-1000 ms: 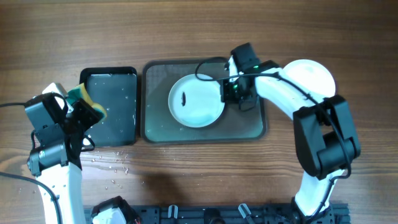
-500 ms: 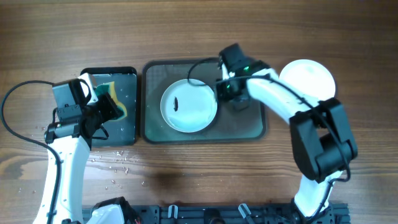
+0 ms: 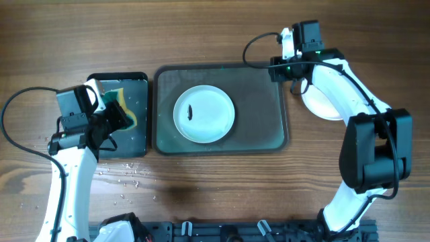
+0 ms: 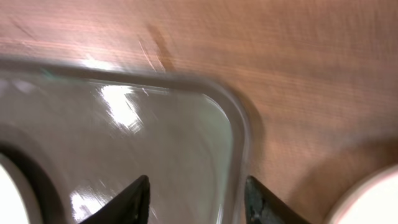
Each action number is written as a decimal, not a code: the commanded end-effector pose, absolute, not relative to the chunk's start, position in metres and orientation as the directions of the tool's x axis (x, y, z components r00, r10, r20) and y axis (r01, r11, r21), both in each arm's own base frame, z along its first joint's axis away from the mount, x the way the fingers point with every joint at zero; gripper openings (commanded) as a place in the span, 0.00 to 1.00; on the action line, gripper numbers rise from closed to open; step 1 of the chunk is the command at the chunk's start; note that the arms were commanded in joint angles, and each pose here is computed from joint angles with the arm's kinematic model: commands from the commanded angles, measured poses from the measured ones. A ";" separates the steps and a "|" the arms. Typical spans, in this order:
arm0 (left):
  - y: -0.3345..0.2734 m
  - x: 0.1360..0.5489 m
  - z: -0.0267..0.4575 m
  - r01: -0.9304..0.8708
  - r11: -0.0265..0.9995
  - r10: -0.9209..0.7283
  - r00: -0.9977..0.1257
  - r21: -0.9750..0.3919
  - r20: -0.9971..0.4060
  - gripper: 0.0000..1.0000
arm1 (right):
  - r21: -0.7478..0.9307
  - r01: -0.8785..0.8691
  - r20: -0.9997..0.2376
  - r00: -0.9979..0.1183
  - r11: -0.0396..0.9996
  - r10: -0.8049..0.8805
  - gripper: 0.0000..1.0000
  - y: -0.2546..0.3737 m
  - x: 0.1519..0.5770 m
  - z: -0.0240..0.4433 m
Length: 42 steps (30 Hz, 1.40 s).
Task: Clean dirty plates on tray and stack at the side
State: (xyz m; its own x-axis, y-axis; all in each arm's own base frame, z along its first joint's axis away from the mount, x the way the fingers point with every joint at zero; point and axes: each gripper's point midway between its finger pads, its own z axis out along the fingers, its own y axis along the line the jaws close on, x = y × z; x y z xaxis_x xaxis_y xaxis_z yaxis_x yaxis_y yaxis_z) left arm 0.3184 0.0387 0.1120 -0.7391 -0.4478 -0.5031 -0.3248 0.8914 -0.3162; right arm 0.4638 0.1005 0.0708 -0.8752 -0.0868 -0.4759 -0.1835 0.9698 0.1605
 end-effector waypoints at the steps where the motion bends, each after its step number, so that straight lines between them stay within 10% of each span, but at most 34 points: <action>1: 0.038 0.323 0.118 -0.297 0.903 -0.423 -0.740 -0.310 -0.523 0.04 | 0.236 -0.063 -0.439 -0.897 0.970 0.049 0.49 0.103 0.464 0.063; 19: 0.037 0.320 0.117 -0.300 0.903 -0.424 -0.747 -0.309 -0.513 0.04 | 0.011 -0.188 -0.305 -0.936 0.982 -0.176 0.43 0.060 0.421 0.021; 42: 0.037 0.319 0.116 -0.303 0.902 -0.425 -0.750 -0.308 -0.508 0.04 | 0.129 -0.245 -0.290 -0.936 0.961 -0.200 0.05 0.082 0.420 -0.001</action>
State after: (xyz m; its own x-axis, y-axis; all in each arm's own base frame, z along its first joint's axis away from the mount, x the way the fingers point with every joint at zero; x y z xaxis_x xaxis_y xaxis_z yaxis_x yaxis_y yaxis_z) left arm 0.3142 0.0378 0.1091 -0.7504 -0.4475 -0.4865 -0.3293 0.8912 -0.3119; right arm 0.4267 0.0738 0.0088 -0.9325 -0.1803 -0.3129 -0.2200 0.9707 0.0962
